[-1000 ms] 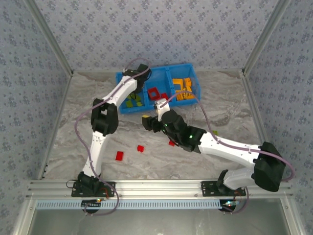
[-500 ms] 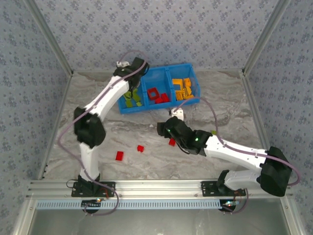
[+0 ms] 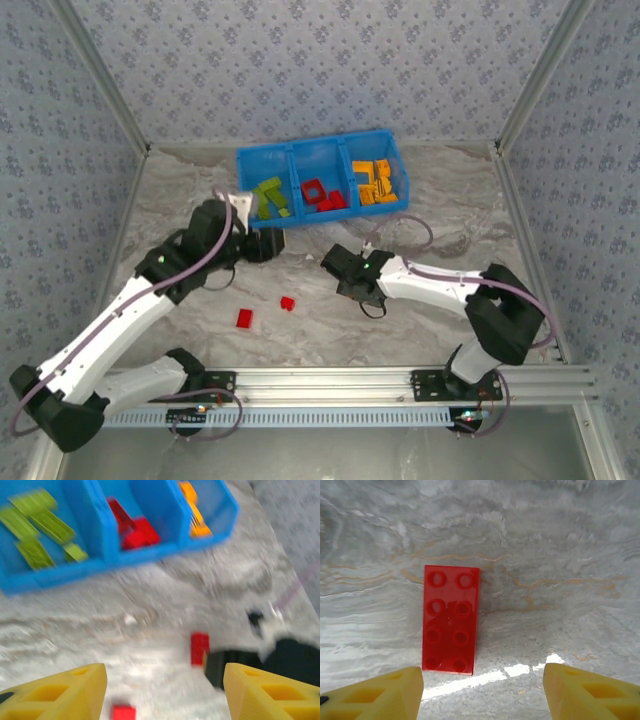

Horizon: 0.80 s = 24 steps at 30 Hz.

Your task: Sort the legos into containers by color

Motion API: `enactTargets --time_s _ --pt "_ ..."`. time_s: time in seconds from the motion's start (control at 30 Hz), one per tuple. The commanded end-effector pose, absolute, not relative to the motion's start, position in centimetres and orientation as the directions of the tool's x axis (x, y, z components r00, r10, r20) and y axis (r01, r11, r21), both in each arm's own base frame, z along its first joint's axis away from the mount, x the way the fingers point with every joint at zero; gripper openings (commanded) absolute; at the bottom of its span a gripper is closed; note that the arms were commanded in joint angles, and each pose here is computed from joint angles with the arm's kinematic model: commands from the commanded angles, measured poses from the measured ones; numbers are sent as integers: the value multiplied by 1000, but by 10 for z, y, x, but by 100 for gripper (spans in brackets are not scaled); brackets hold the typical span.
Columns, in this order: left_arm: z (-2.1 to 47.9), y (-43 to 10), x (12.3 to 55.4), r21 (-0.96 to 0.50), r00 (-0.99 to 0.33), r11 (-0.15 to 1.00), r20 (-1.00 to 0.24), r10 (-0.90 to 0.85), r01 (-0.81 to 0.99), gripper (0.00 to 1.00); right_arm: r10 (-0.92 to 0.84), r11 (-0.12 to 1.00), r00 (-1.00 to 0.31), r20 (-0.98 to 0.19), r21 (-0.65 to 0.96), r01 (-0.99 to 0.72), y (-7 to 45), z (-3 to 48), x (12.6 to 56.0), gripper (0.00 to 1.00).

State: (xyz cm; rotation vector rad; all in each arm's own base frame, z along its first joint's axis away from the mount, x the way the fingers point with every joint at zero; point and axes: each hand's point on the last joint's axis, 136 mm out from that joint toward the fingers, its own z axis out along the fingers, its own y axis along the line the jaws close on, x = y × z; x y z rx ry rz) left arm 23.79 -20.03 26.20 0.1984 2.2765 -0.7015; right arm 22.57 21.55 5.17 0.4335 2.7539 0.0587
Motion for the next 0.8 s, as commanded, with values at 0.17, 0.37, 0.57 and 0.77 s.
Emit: enactTargets --time_s 0.17,0.37,0.57,0.77 --pt "252 -194 197 -492 -751 777 -659 -38 393 64 340 940 -895 -290 130 315 230 36 239 63" --pt "253 -198 198 -505 -749 766 -661 -47 398 63 341 940 -891 -298 127 317 228 32 244 63" --pt "254 -199 198 -514 -748 760 -661 -56 397 62 308 951 -885 -350 135 278 235 50 250 62" --pt "253 -200 197 -529 -747 750 -661 -70 398 62 285 958 -872 -397 130 254 238 69 245 62"
